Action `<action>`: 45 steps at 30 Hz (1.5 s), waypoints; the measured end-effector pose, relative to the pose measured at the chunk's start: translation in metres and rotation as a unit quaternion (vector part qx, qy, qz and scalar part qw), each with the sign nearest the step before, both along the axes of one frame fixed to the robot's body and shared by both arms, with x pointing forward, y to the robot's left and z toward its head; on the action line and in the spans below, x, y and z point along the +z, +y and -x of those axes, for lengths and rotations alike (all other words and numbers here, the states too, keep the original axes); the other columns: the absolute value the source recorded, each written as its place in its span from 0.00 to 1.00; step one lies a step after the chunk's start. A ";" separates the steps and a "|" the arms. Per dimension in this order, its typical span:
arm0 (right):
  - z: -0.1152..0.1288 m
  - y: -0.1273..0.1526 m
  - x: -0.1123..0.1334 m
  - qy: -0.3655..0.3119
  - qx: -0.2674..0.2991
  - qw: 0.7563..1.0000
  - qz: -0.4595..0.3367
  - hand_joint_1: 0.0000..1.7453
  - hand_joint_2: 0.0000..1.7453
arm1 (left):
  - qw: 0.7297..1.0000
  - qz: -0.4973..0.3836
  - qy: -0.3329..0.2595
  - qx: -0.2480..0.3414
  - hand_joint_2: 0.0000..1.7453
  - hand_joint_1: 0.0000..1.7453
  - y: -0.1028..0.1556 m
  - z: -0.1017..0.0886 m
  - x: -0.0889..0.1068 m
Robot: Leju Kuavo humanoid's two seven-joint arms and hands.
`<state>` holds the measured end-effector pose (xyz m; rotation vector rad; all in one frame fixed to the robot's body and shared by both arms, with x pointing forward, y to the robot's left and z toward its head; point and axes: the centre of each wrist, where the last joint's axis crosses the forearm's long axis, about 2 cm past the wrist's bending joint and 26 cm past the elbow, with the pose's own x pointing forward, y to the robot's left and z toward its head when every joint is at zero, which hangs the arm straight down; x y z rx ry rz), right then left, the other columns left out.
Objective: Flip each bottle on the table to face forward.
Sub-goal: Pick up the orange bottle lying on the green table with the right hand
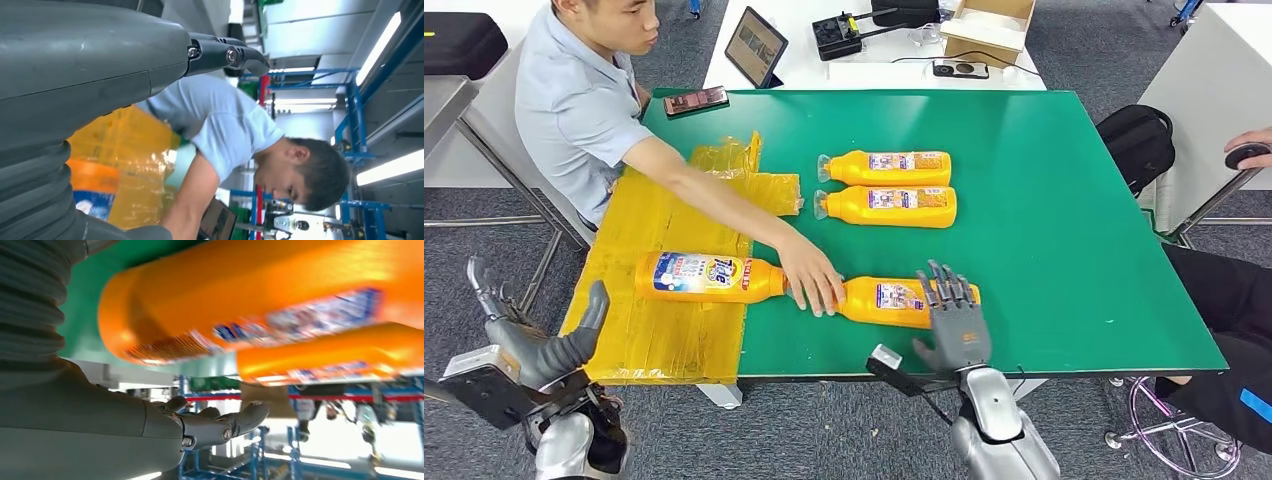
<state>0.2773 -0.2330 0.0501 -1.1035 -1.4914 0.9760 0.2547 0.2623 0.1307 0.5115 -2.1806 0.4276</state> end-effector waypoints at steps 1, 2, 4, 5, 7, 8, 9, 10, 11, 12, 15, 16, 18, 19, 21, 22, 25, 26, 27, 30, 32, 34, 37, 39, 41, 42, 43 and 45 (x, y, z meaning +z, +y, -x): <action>-0.002 -0.002 -0.001 0.004 -0.006 1.000 0.004 0.00 1.00 | 1.000 0.003 0.003 -0.003 1.00 0.00 -0.001 0.001 0.001; -0.004 -0.004 -0.002 0.008 -0.011 1.000 0.006 0.00 1.00 | 1.000 0.005 0.006 -0.007 1.00 0.00 -0.003 0.002 0.001; -0.007 -0.008 -0.004 0.014 -0.018 1.000 0.009 0.00 1.00 | 1.000 0.008 0.009 -0.012 1.00 0.00 -0.004 0.004 0.002; -0.007 -0.009 -0.005 0.017 -0.020 1.000 0.010 0.00 1.00 | 1.000 0.008 0.009 -0.014 1.00 0.00 -0.005 0.004 0.003; -0.009 -0.010 -0.006 0.019 -0.023 0.999 0.011 0.00 1.00 | 1.000 0.009 0.009 -0.015 1.00 0.00 -0.006 0.005 0.003; -0.010 -0.010 -0.006 0.020 -0.024 0.999 0.011 0.00 1.00 | 1.000 0.009 0.008 -0.016 1.00 0.00 -0.006 0.005 0.004; -0.011 -0.011 -0.006 0.022 -0.025 0.999 0.012 0.00 1.00 | 1.000 0.009 0.008 -0.017 1.00 0.00 -0.007 0.005 0.004; -0.012 -0.011 -0.006 0.025 -0.027 0.999 0.013 0.00 1.00 | 1.000 0.010 0.008 -0.018 1.00 0.00 -0.007 0.005 0.004; -0.013 -0.012 -0.006 0.031 -0.030 0.999 0.014 0.00 1.00 | 1.000 0.010 0.010 -0.020 1.00 0.00 -0.008 0.005 0.004; -0.016 -0.013 -0.007 0.039 -0.033 0.999 0.014 0.00 1.00 | 1.000 0.011 0.012 -0.023 1.00 0.00 -0.009 0.005 0.005; -0.031 -0.019 -0.006 0.064 -0.044 0.997 0.011 0.47 1.00 | 0.999 0.012 0.018 -0.039 1.00 0.00 -0.016 0.004 0.006; -0.036 -0.021 -0.005 0.071 -0.047 0.996 0.010 0.72 1.00 | 0.999 0.013 0.020 -0.046 1.00 0.00 -0.018 0.003 0.007; -0.047 -0.025 -0.003 0.090 -0.049 0.995 0.009 1.00 1.00 | 0.998 0.015 0.022 -0.060 1.00 0.00 -0.022 0.002 0.008; -0.052 -0.028 -0.002 0.100 -0.048 0.994 0.008 1.00 1.00 | 0.997 0.015 0.022 -0.065 1.00 0.00 -0.024 0.002 0.009; -0.063 -0.033 0.002 0.124 -0.043 0.991 0.004 1.00 1.00 | 0.997 0.015 0.021 -0.076 1.00 0.00 -0.028 0.000 0.010; -0.068 -0.035 0.004 0.136 -0.040 0.990 0.000 1.00 1.00 | 0.996 0.016 0.020 -0.081 1.00 0.00 -0.029 -0.001 0.011; -0.083 -0.040 0.011 0.172 -0.031 0.984 -0.021 1.00 1.00 | 0.994 0.023 0.026 -0.102 1.00 0.00 -0.033 -0.005 0.012; -0.087 -0.042 0.013 0.183 -0.029 0.982 -0.028 1.00 1.00 | 0.993 0.025 0.029 -0.109 1.00 0.00 -0.034 -0.006 0.012; -0.090 -0.043 0.015 0.191 -0.027 0.980 -0.035 1.00 1.00 | 0.992 0.026 0.033 -0.116 1.00 0.00 -0.036 -0.007 0.011; -0.097 -0.046 0.019 0.210 -0.017 0.976 -0.059 1.00 1.00 | 0.990 0.027 0.042 -0.134 1.00 0.00 -0.038 -0.009 0.009; -0.099 -0.048 0.020 0.216 -0.003 0.973 -0.083 1.00 1.00 | 0.988 0.027 0.047 -0.142 1.00 0.00 -0.039 -0.010 0.007; -0.098 -0.051 0.019 0.215 0.025 0.968 -0.125 1.00 1.00 | 0.988 0.023 0.045 -0.144 1.00 0.00 -0.039 -0.011 0.006; -0.088 -0.050 0.008 0.196 0.090 0.950 -0.225 1.00 1.00 | 0.989 0.014 0.030 -0.144 1.00 0.00 -0.042 -0.012 0.005; -0.077 -0.042 -0.001 0.176 0.119 0.937 -0.278 1.00 1.00 | 0.989 0.007 0.022 -0.147 1.00 0.00 -0.044 -0.012 0.005; -0.068 -0.034 -0.006 0.153 0.131 0.927 -0.315 1.00 1.00 | 0.987 0.006 0.019 -0.159 1.00 0.00 -0.048 -0.012 0.006; -0.064 -0.029 -0.007 0.136 0.135 0.923 -0.335 1.00 1.00 | 0.984 0.011 0.021 -0.176 1.00 0.00 -0.051 -0.011 0.006; -0.059 -0.024 -0.008 0.116 0.138 0.918 -0.353 1.00 1.00 | 0.980 0.019 0.026 -0.198 1.00 0.00 -0.054 -0.010 0.005; -0.052 -0.014 -0.006 0.072 0.144 0.911 -0.381 1.00 1.00 | 0.966 0.036 0.041 -0.251 1.00 0.00 -0.064 -0.008 0.002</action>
